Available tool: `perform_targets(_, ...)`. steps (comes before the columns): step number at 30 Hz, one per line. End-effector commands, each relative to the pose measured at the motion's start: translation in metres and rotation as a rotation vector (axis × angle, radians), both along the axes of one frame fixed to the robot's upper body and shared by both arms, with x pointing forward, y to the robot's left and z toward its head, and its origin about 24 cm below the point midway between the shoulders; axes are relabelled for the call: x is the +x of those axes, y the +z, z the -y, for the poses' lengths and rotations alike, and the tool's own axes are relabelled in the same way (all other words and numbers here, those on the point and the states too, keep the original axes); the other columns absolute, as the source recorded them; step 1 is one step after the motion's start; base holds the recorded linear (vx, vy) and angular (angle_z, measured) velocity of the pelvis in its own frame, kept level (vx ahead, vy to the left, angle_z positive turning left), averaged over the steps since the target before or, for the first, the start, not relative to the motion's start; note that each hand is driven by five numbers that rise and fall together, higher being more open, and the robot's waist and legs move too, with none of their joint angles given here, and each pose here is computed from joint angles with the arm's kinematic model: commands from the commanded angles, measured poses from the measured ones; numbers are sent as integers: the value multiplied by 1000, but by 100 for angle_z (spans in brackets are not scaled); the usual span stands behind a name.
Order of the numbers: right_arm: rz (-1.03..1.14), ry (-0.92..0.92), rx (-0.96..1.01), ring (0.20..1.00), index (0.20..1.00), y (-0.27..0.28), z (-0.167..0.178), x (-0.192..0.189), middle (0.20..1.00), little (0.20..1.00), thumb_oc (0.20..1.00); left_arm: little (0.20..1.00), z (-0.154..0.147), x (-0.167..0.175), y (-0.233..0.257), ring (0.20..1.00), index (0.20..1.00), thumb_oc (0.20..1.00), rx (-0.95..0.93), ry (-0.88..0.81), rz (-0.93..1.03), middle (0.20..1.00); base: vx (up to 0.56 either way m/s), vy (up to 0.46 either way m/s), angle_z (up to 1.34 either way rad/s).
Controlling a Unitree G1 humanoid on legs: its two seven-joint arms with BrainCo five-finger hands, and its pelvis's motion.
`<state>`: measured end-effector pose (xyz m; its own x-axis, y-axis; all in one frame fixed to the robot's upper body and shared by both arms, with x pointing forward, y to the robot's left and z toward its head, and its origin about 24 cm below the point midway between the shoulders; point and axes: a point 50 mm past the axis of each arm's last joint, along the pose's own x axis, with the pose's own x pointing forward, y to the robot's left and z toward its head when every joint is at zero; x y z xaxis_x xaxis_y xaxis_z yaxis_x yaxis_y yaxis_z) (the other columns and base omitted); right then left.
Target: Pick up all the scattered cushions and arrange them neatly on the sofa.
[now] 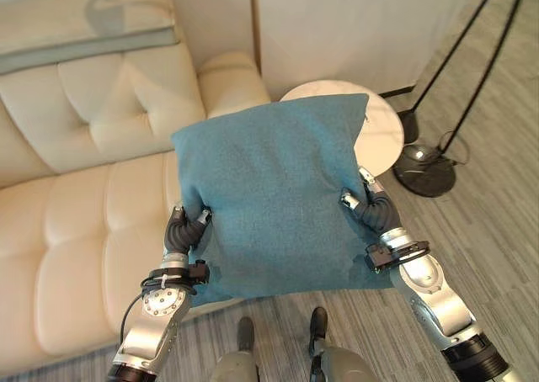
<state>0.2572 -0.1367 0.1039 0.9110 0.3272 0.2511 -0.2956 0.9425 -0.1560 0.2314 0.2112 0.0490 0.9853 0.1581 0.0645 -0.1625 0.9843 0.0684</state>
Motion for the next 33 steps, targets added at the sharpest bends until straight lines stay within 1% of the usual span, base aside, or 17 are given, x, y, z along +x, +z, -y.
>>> perform_targets(1,300,204,33,200,200,45,-46,-14,200,200,200,200,40,13,50,200,200,200,24,-235,288,200,-349,-41,24)
perform_targets(5,289,172,2,200,200,42,-43,-9,200,200,200,200,40,18,48,200,200,200,20,-245,266,200,-275,-111,86)
perform_targets(9,255,113,-19,200,200,35,-33,0,200,200,200,200,40,21,44,200,200,200,-9,-243,246,200,-316,-188,73)
perform_targets(11,251,96,-32,200,200,34,-28,1,200,200,200,200,44,22,44,200,200,200,-31,-251,244,200,-252,-71,52)
perform_targets(13,220,35,-85,200,200,26,-15,6,200,200,200,200,55,26,44,200,200,200,-71,-290,245,200,-395,24,74)
perform_targets(17,191,27,-72,200,200,22,-8,2,200,200,200,200,59,26,41,200,200,200,-88,-320,230,200,-164,13,94)
perform_targets(19,171,8,-64,200,200,17,-1,-2,200,200,200,200,67,28,36,200,200,200,-108,-350,202,200,-29,63,70)
perform_targets(21,155,0,-56,200,200,15,1,-2,200,200,200,200,71,29,31,200,200,200,-89,-366,174,200,66,117,106)
perform_targets(28,144,52,-37,200,200,14,-13,-1,200,200,200,200,65,24,27,200,200,200,-59,-356,153,200,77,126,13)
perform_targets(33,145,82,-31,200,200,15,-21,-2,200,200,200,200,60,26,29,200,200,200,-6,-359,151,200,142,239,1)
